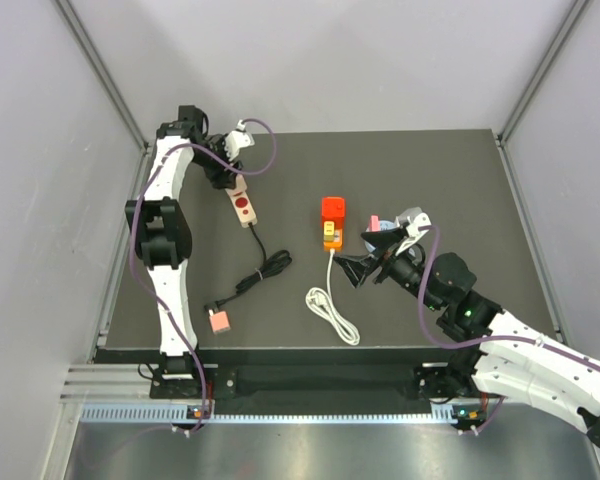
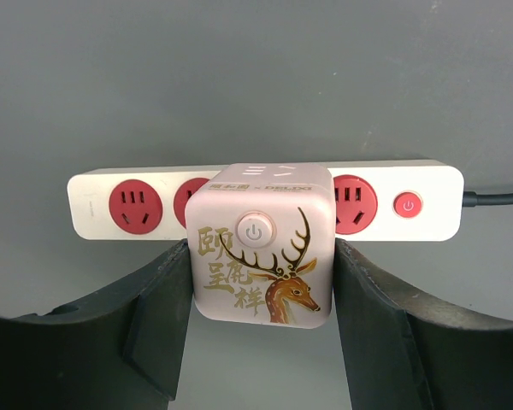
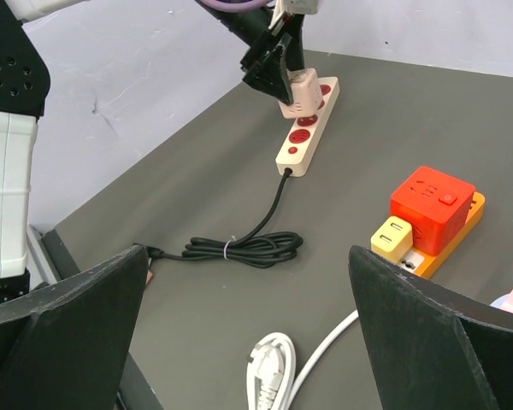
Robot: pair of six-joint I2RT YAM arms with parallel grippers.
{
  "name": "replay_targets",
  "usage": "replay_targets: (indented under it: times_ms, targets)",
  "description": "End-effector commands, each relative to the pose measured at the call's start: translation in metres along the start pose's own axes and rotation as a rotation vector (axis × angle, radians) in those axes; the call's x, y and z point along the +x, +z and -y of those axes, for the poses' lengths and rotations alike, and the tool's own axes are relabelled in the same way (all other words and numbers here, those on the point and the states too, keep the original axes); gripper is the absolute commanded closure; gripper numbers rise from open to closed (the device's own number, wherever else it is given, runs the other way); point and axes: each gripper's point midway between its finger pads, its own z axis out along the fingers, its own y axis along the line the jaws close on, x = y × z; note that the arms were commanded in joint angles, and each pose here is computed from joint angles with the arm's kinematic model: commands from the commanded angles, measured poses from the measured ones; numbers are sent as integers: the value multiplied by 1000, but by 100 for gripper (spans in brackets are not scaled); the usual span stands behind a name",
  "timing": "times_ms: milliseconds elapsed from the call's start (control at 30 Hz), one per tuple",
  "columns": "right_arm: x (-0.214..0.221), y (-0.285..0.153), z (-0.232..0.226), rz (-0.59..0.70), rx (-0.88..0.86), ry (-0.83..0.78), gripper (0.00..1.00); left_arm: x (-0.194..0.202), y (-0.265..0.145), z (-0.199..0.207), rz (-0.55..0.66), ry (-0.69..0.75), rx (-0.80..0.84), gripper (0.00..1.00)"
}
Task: Insert the plug
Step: Insert the plug into the socket.
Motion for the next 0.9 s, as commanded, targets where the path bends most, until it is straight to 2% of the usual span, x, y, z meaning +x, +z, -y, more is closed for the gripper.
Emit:
replay_targets:
  times_ms: [0, 267, 867]
  targets:
    - [-19, -1, -1, 65, -3, -6, 0, 2, 3, 4, 3, 14, 19, 100]
    - [-18, -1, 1, 64, 3, -11, 0, 15, 10, 3, -24, -7, 16, 100]
    - [-16, -1, 2, 66, 12, -13, 0, 17, 18, -5, -25, 9, 1, 100]
